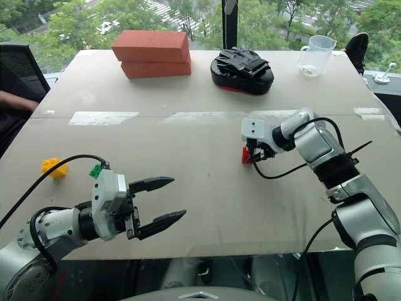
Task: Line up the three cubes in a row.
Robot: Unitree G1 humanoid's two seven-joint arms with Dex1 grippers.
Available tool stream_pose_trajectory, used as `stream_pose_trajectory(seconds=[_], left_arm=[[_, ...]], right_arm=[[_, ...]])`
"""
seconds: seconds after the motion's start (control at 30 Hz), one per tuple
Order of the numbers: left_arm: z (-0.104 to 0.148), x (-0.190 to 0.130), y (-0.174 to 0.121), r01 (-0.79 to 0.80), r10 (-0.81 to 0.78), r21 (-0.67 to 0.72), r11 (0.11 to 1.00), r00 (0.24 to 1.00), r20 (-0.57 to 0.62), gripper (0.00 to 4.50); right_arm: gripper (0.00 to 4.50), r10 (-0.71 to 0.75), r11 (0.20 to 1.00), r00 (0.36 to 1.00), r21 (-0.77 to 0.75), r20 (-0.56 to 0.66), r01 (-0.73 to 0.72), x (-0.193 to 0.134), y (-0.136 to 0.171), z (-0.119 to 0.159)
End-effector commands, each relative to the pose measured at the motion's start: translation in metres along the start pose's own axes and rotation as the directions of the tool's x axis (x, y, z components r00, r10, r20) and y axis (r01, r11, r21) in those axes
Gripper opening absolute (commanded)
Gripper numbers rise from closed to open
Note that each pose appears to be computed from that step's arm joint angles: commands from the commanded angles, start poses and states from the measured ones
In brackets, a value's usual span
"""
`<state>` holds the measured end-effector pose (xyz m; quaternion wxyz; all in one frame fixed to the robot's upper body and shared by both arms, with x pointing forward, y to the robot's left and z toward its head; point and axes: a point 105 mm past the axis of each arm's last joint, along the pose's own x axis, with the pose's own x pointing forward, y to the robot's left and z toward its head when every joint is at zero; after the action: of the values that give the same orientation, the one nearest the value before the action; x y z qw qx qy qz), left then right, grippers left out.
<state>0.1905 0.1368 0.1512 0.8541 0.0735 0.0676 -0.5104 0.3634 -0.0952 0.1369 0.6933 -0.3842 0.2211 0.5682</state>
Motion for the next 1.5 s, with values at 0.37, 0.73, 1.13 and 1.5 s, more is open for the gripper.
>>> stream_pose_trajectory(seconds=[0.37,0.73,1.13,1.5], left_arm=[[0.009,-0.012,-0.006,-0.042,0.042,0.048,0.998,0.999,0.013,4.50],[-0.028,-0.093,0.096,-0.849,0.849,-0.072,0.523,0.527,-0.045,4.50],[-0.048,-0.097,0.137,-0.829,0.797,-0.031,0.559,0.547,-0.257,4.50],[-0.028,-0.078,0.149,-0.619,0.608,0.037,0.785,0.756,-0.243,1.28]], right_arm=[[4.43,-0.011,0.998,0.999,-0.058,0.038,0.014,-0.005,-0.008,0.014],[4.43,0.092,0.985,0.737,-0.168,0.670,0.030,-0.071,0.060,0.083],[4.43,0.085,0.987,0.717,-0.157,0.691,0.034,-0.074,0.093,0.075],[4.50,-0.097,0.991,0.711,0.000,0.697,0.135,-0.085,0.090,0.067]])
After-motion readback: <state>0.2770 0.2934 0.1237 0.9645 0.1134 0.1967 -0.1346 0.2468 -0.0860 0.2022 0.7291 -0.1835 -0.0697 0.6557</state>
